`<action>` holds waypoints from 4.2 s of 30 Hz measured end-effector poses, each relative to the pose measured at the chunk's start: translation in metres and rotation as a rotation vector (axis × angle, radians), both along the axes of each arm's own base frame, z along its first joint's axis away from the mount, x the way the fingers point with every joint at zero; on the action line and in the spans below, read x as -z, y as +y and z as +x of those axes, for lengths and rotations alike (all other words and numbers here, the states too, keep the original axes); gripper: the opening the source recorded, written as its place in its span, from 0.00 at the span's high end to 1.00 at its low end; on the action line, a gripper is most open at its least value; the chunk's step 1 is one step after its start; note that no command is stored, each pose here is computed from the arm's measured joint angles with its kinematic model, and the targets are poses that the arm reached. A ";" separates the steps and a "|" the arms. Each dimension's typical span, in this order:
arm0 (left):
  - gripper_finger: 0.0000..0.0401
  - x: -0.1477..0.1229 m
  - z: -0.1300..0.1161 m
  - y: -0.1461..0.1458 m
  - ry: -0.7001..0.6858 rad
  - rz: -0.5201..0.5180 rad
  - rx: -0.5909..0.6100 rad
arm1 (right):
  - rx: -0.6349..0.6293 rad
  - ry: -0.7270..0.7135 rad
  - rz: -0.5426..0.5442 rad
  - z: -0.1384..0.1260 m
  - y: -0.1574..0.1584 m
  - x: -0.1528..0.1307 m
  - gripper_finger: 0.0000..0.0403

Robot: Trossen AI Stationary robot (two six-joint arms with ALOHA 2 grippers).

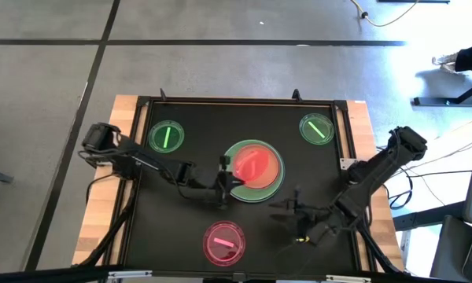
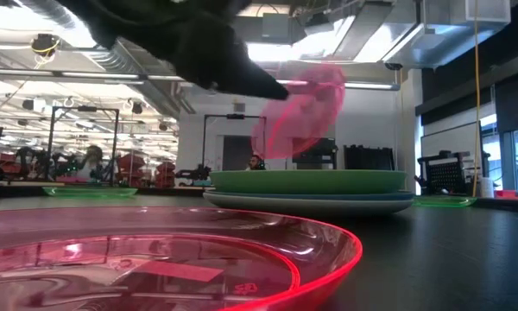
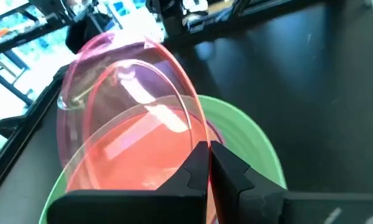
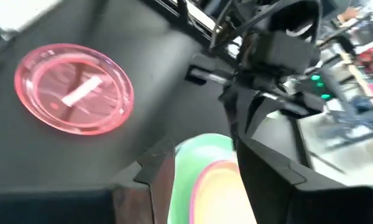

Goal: Stack plastic plates
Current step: Stack the small red plate on the small orange plate, then stack the small green plate on the small red plate

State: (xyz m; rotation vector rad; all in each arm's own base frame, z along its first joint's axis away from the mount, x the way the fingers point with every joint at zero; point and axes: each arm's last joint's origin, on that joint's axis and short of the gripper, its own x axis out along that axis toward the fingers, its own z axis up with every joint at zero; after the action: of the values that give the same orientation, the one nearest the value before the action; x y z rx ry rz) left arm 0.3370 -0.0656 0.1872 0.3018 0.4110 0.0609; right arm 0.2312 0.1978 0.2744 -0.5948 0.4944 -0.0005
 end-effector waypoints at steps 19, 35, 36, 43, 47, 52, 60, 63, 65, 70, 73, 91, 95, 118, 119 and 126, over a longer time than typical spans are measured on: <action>0.97 0.015 0.028 0.004 0.129 -0.100 -0.045 | 0.398 0.024 -0.031 -0.055 -0.062 0.033 0.59; 0.70 -0.008 0.013 -0.005 0.150 -0.113 -0.019 | 0.867 -0.067 0.193 -0.070 -0.153 0.070 0.59; 0.70 -0.011 0.010 -0.006 0.155 -0.122 -0.019 | 0.895 -0.055 0.200 -0.068 -0.157 0.073 0.59; 0.69 -0.020 -0.001 -0.020 0.174 -0.161 -0.003 | 1.110 -0.008 0.267 -0.065 -0.194 0.098 0.59; 0.69 -0.020 -0.003 -0.024 0.179 -0.159 0.011 | 1.211 0.020 0.307 -0.070 -0.213 0.117 0.59; 0.69 -0.020 -0.002 -0.023 0.177 -0.159 0.005 | 1.260 0.043 0.380 -0.076 -0.231 0.135 0.59; 0.69 -0.020 -0.002 -0.023 0.176 -0.160 0.004 | 1.251 0.019 0.498 -0.077 -0.259 0.144 0.59; 0.69 -0.020 -0.002 -0.023 0.176 -0.160 0.004 | 1.259 0.035 0.507 -0.079 -0.267 0.144 0.59; 0.69 -0.020 -0.002 -0.023 0.176 -0.160 0.005 | 1.261 0.044 0.523 -0.081 -0.270 0.144 0.59; 0.69 -0.020 -0.002 -0.023 0.176 -0.160 0.005 | 1.262 0.067 0.522 -0.082 -0.274 0.146 0.59; 0.69 -0.020 -0.002 -0.023 0.176 -0.160 0.004 | 1.262 0.078 0.512 -0.080 -0.276 0.149 0.59; 0.69 -0.020 -0.002 -0.022 0.176 -0.160 0.004 | 1.290 0.168 0.402 -0.073 -0.280 0.169 0.96; 0.69 -0.020 -0.002 -0.023 0.176 -0.160 0.004 | 1.265 0.177 0.373 -0.072 -0.281 0.168 0.98; 0.69 -0.019 -0.002 -0.023 0.176 -0.162 0.003 | 0.568 -0.084 0.381 -0.006 -0.178 0.068 1.00; 0.69 -0.020 -0.002 -0.023 0.175 -0.163 0.003 | 0.535 -0.089 0.373 -0.005 -0.173 0.065 1.00; 0.69 -0.020 -0.002 -0.022 0.167 -0.152 -0.019 | 0.318 -0.154 0.401 0.002 -0.145 0.056 1.00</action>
State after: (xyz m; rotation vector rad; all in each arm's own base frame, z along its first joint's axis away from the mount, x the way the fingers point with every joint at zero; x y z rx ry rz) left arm 0.3351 -0.0876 0.2070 0.1534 0.5811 0.0227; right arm 0.2328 0.0531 0.2186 -0.1181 0.4195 -0.2423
